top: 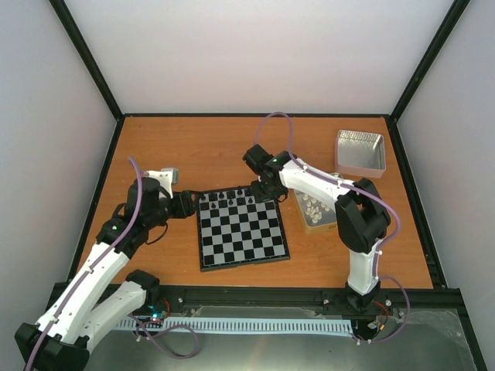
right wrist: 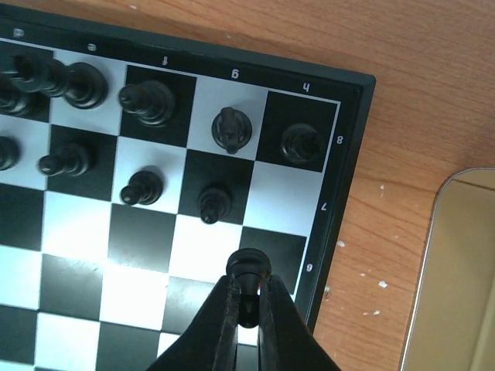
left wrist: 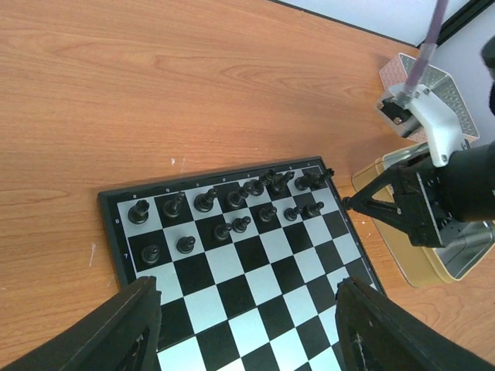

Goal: Set up the chess pieces on the board
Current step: Place the chess piece on the chessboard.

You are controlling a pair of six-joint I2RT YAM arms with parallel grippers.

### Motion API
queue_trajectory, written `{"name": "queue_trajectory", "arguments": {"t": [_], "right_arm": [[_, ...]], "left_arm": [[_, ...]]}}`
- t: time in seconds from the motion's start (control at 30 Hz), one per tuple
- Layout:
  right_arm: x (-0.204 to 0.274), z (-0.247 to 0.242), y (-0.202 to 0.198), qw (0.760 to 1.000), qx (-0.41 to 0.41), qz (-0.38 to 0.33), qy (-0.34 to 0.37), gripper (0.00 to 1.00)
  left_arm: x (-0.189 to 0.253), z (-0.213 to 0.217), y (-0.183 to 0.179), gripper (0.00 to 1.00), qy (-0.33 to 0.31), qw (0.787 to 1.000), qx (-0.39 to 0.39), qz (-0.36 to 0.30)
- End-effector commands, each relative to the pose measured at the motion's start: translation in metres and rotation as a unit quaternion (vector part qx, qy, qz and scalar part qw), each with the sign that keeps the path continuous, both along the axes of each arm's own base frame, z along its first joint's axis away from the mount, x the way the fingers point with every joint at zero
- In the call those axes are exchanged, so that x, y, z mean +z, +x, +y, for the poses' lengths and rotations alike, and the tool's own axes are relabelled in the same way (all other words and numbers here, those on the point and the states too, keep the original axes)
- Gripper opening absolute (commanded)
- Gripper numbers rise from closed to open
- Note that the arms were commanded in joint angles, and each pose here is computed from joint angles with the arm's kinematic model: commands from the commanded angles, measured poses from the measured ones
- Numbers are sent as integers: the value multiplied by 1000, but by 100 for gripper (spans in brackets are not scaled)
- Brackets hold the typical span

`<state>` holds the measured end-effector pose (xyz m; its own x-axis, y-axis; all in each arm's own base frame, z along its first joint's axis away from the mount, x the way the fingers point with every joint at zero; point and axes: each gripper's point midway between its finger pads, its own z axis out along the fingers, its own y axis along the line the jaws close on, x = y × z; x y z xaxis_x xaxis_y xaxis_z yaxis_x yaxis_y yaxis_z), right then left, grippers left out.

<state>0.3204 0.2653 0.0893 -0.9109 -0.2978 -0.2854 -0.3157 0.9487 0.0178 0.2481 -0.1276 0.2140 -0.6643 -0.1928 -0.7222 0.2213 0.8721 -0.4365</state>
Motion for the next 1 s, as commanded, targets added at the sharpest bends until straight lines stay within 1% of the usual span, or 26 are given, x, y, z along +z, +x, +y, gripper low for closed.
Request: {"name": "queue_trajectory", "arguments": {"t": [0.0, 0.47, 0.8, 0.97], "right_arm": [[-9, -13, 6, 999, -7, 16, -44, 3], [-34, -10, 20, 998, -9, 32, -52, 3], [-45, -11, 24, 998, -10, 37, -56, 6], [-47, -9, 24, 998, -5, 41, -51, 12]], "left_arm": [[3, 4, 0, 63, 10, 1000, 1, -18], [-1, 3, 1, 64, 9, 1000, 0, -17], [-5, 6, 3, 64, 18, 1000, 10, -12], [-4, 8, 4, 64, 21, 1000, 15, -14]]}}
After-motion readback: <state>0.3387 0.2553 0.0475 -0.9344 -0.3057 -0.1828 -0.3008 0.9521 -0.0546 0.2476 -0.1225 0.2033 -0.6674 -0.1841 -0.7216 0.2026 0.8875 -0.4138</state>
